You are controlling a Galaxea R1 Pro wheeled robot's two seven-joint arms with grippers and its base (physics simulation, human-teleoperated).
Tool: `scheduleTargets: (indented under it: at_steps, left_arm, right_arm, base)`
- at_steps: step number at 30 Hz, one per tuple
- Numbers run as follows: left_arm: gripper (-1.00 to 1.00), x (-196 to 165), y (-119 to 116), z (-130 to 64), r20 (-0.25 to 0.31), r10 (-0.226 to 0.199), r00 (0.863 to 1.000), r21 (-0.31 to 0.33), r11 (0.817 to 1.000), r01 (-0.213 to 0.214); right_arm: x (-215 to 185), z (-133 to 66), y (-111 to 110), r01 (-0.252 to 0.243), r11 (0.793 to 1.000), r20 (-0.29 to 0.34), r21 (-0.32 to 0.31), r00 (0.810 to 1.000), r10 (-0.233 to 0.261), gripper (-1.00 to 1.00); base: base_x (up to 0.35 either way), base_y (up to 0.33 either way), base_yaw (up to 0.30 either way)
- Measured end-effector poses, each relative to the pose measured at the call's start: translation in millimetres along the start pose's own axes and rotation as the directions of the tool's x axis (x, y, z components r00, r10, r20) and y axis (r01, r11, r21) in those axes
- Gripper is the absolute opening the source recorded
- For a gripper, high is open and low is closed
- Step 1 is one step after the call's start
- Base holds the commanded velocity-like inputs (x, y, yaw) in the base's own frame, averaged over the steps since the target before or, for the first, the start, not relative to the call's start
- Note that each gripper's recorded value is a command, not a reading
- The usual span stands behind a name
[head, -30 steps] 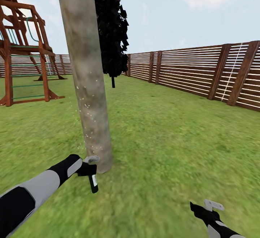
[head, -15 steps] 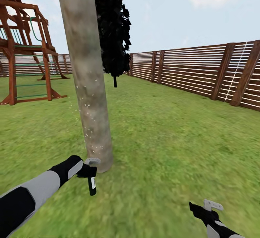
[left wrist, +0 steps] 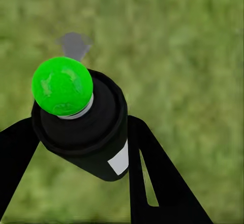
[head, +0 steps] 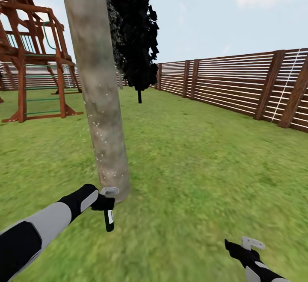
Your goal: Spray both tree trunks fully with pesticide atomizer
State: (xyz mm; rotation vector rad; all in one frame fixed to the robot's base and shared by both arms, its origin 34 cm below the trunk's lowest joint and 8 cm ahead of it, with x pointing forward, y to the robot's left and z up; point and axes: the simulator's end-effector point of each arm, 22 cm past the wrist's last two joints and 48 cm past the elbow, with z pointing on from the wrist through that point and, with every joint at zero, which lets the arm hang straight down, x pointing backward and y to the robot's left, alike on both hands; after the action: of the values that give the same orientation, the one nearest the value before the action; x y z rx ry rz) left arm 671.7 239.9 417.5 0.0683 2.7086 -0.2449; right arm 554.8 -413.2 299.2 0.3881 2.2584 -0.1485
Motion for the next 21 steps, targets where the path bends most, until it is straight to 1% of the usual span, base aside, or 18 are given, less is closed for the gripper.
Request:
scheduleTargets:
  at_steps: [2,4,10,12,21]
  left_arm:
    - [-1.00,0.2,0.1,0.0,-0.001,0.000,1.000,0.000,1.000,0.000]
    - [-1.00,0.5,-0.2,0.2,-0.002,0.002,1.000,-0.001,1.000,-0.002]
    - [-1.00,0.5,-1.0,0.2,-0.002,0.002,1.000,0.000,1.000,-0.002]
    - [-1.00,0.5,-0.8,0.2,-0.002,0.002,1.000,-0.001,1.000,-0.002]
    - [-1.00,0.5,-0.6,0.2,-0.002,0.002,1.000,-0.001,1.000,-0.002]
  right_arm:
    - [0.6,-0.1,1.1,0.000,1.000,-0.001,-0.001,1.000,0.000,1.00]
    - [1.5,-0.2,2.1,0.000,1.000,-0.002,-0.003,1.000,0.000,1.00]
    - [1.2,-0.3,3.7,0.000,1.000,-0.001,-0.005,1.000,0.000,1.00]
    - [1.2,-0.3,3.7,0.000,1.000,-0.001,-0.005,1.000,0.000,1.00]
    - [1.1,-0.3,3.9,0.000,1.000,-0.001,-0.005,1.000,0.000,1.00]
  base:
    - [0.000,-0.007,0.271]
    - [0.003,-0.165,0.188]
    - [0.067,-0.299,0.025]
    - [0.082,-0.316,0.134]
    - [0.083,-0.317,0.257]
